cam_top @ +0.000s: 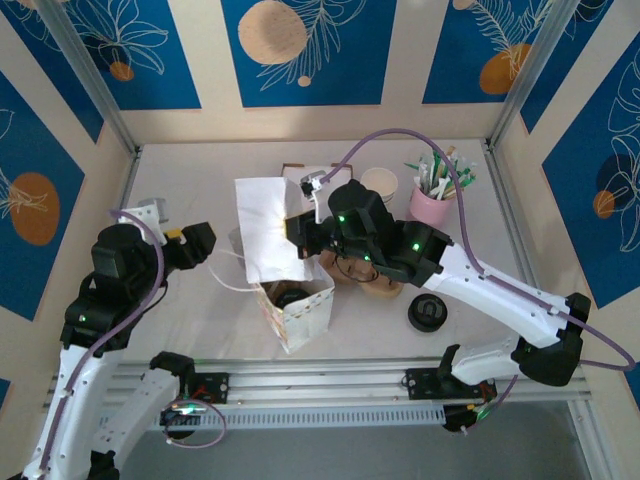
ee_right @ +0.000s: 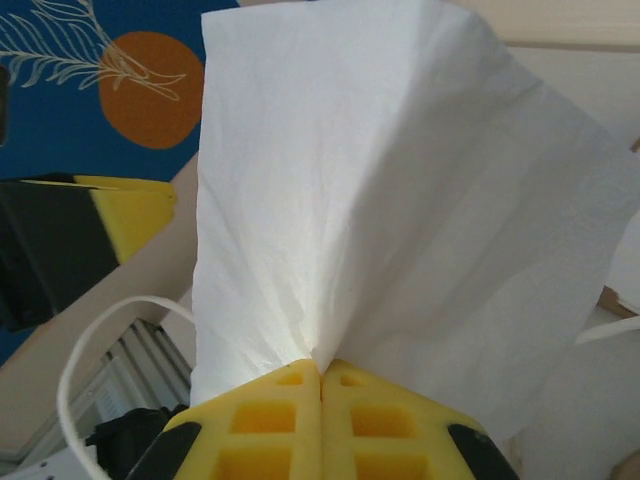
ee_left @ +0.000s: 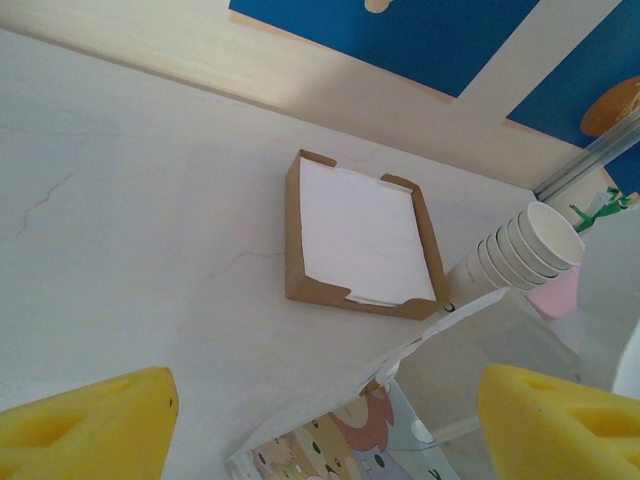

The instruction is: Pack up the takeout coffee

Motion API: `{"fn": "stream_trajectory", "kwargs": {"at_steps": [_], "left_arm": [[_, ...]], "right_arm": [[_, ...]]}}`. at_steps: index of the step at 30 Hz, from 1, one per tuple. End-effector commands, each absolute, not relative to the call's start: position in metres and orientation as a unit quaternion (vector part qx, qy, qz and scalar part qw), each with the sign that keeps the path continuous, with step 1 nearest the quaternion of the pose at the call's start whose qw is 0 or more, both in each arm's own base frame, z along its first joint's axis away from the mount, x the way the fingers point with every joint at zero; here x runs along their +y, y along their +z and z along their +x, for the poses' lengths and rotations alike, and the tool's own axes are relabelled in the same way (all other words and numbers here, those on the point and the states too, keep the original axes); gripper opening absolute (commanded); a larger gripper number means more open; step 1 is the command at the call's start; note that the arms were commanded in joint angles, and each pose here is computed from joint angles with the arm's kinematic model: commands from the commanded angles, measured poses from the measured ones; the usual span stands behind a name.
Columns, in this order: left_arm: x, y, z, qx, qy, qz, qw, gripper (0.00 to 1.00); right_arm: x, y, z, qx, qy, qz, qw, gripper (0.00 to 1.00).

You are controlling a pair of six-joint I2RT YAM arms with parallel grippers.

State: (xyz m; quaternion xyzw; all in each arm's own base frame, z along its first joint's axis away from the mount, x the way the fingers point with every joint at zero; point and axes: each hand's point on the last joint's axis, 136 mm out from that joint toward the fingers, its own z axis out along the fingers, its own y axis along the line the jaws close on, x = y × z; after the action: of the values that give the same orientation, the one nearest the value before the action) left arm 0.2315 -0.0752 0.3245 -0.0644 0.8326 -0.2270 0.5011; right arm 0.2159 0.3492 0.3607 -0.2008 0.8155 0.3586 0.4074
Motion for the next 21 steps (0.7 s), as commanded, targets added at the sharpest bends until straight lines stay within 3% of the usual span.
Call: {"fn": "stream_trajectory", "kwargs": {"at_steps": [1,10,21], "left_arm": [[-0.08,0.324,0.23,0.83,-0.24,-0.06,0.499,0.78],[-0.085,0.32,0.232,0.831,-0.254,-0.062,0.49,0.76],[-0.083,0.317,0.231,0.833,-0.25,-0.063,0.489,0.76]], "right_arm": [[0.332,0.36,0.224,0.824,0.315,-0.195,0.429,0.0],[0.329,0.368,0.219,0.818,0.328,-0.19,0.432,0.0],[0.329,0.35,0.215,0.827,0.258,-0.241,0.437,0.0]]}}
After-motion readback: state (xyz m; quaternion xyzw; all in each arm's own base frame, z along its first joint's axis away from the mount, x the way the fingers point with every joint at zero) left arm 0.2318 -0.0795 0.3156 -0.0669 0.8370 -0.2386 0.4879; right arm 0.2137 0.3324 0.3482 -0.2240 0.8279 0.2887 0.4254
